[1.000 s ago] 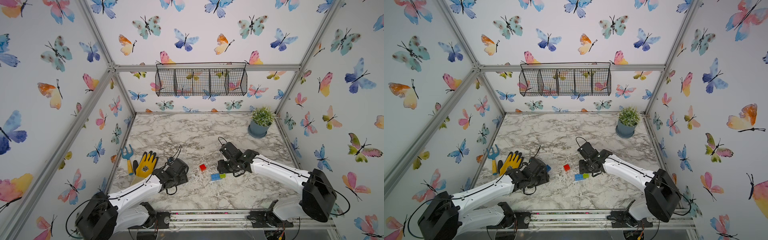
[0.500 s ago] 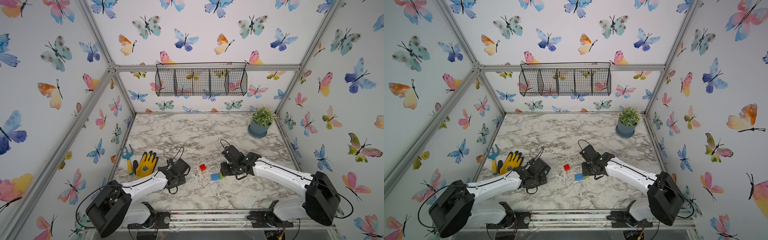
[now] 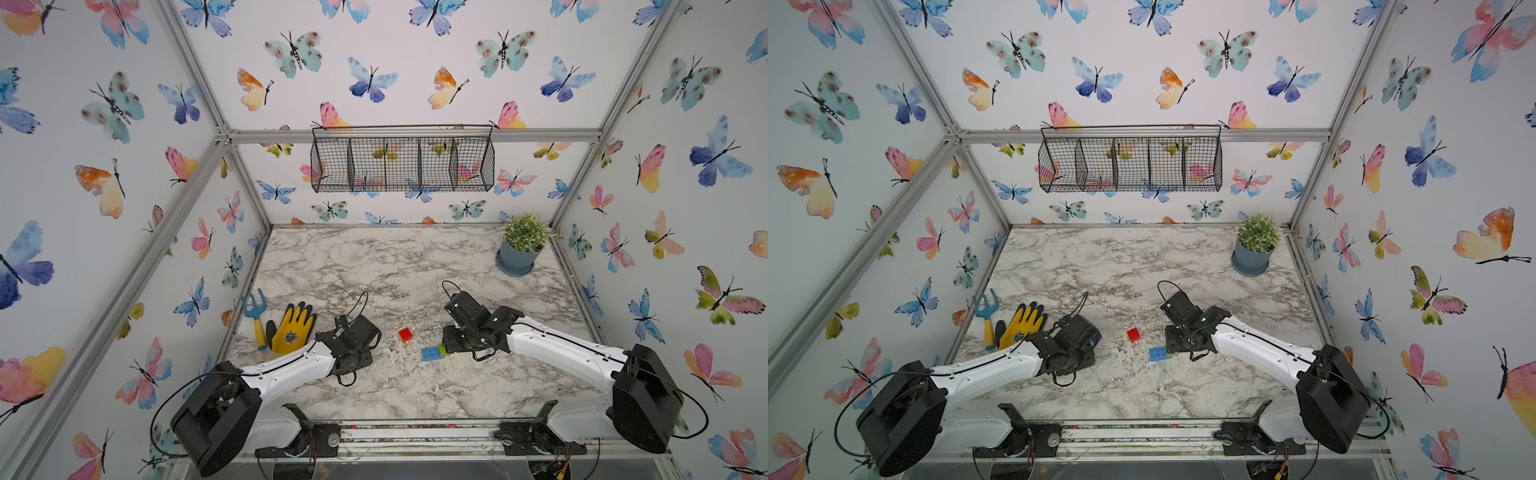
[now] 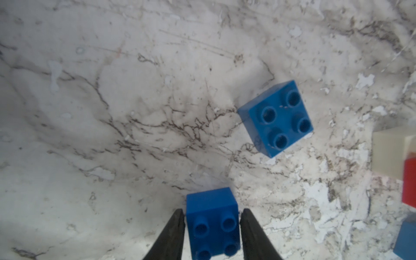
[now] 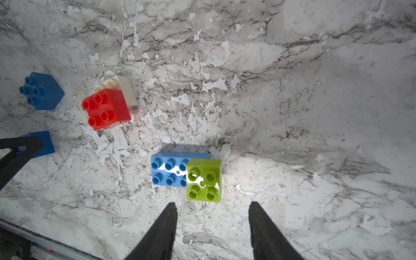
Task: Assemble the letter y with lego
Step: Pick up the lego brick from the center of the board.
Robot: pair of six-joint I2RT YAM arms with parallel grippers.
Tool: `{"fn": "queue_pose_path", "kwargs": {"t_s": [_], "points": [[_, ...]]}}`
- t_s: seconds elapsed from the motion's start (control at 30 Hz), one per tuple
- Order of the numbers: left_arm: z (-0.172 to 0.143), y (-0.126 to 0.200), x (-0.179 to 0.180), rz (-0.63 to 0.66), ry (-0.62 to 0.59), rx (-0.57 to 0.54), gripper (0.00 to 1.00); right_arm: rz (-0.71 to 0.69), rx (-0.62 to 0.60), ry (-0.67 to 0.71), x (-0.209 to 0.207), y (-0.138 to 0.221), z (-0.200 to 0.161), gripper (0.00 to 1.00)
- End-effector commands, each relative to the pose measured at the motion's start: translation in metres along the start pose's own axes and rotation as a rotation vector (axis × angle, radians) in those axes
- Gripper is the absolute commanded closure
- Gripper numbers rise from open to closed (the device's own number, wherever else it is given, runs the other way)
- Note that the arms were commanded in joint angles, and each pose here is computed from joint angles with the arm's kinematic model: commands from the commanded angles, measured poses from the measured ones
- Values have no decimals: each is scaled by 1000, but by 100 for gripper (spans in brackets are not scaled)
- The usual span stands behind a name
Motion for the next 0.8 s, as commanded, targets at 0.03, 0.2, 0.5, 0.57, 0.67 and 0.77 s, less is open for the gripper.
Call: {"fn": "queue_pose_path", "kwargs": {"t_s": [0.03,0.2,0.5,0.57,0.67,0.77], "points": [[2,4,-2,-3,-15,2,65,-8,11,-7,-1,-4,-5,46],[0,0,-1,7,-23,11,73,-10,12,-6,-2,-4,-6,46],[-1,15,-21,-84,-48,47,81,-2,1,-5,-1,-6,-5,46],[-3,22,-32,-127,-59,67,82,2,-8,-5,-1,-6,-5,46],[-7,34,-50,-176,-80,83,83,6,-16,-3,-1,-6,-5,46],[-14,43,-66,-213,-92,97,83,-1,-15,-4,-3,-7,-7,45]]}}
Point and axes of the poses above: each gripper's point midway between its finger pads, its own y axis back along the fingers, its own x axis along the line the jaws close on, z = x × y, the point moved 4 cm from there along y, back along the fingers, and after that the axes turned 13 degrees about y, right-handed, at the moved point
